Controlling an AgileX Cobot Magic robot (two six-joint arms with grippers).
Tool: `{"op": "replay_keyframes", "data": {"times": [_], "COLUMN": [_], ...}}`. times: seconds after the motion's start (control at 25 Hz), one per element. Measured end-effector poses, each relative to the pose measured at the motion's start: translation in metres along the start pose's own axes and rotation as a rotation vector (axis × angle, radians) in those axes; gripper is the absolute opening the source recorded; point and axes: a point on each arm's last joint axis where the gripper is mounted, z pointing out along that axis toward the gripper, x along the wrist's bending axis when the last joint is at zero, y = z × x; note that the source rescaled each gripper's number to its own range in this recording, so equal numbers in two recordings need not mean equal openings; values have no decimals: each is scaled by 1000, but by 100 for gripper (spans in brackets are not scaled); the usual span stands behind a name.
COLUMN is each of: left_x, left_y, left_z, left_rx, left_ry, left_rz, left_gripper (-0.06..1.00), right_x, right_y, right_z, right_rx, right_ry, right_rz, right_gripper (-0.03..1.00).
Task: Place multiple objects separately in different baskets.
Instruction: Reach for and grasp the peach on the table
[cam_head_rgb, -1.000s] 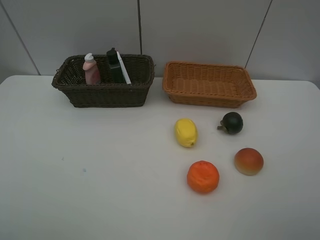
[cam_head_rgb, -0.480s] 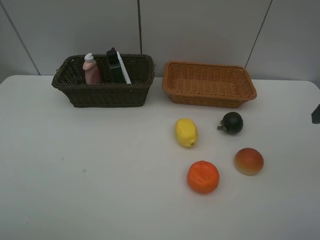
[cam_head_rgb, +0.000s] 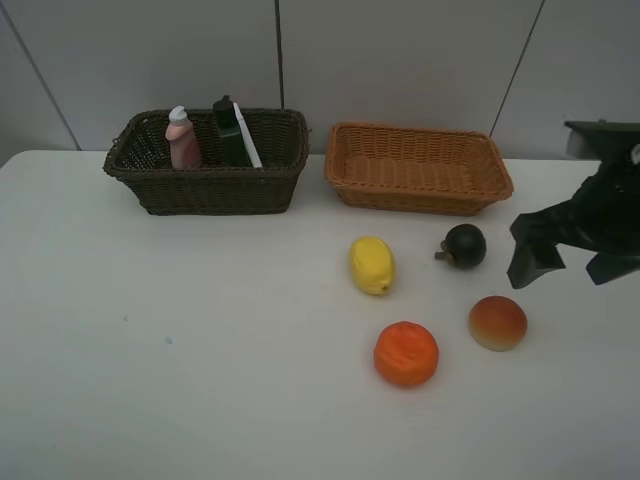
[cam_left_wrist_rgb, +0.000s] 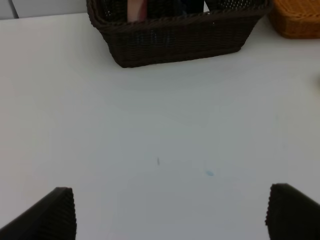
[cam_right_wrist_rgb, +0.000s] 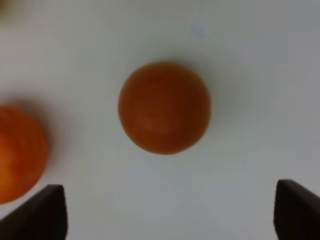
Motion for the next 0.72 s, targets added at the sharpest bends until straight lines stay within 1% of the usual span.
{"op": "replay_keyframes", "data": {"times": [0.12,0.36,0.52,0.72], "left_x": [0,0,0,0], "left_y": [0,0,0,0], "left_z": [0,0,0,0], "left_rx": [0,0,0,0], "left_ry": [0,0,0,0], "left_rz": [0,0,0,0], "left_gripper": [100,100,100,100], "right_x": [11,16,17,17], "right_y": [8,19,23,25], "right_z": [19,57,72,83], "right_rx": [23,72,81,91], "right_ry": [5,0,-2,-4], "right_rz": [-39,-50,-54,-59], "right_gripper": [94,94,94,94]}}
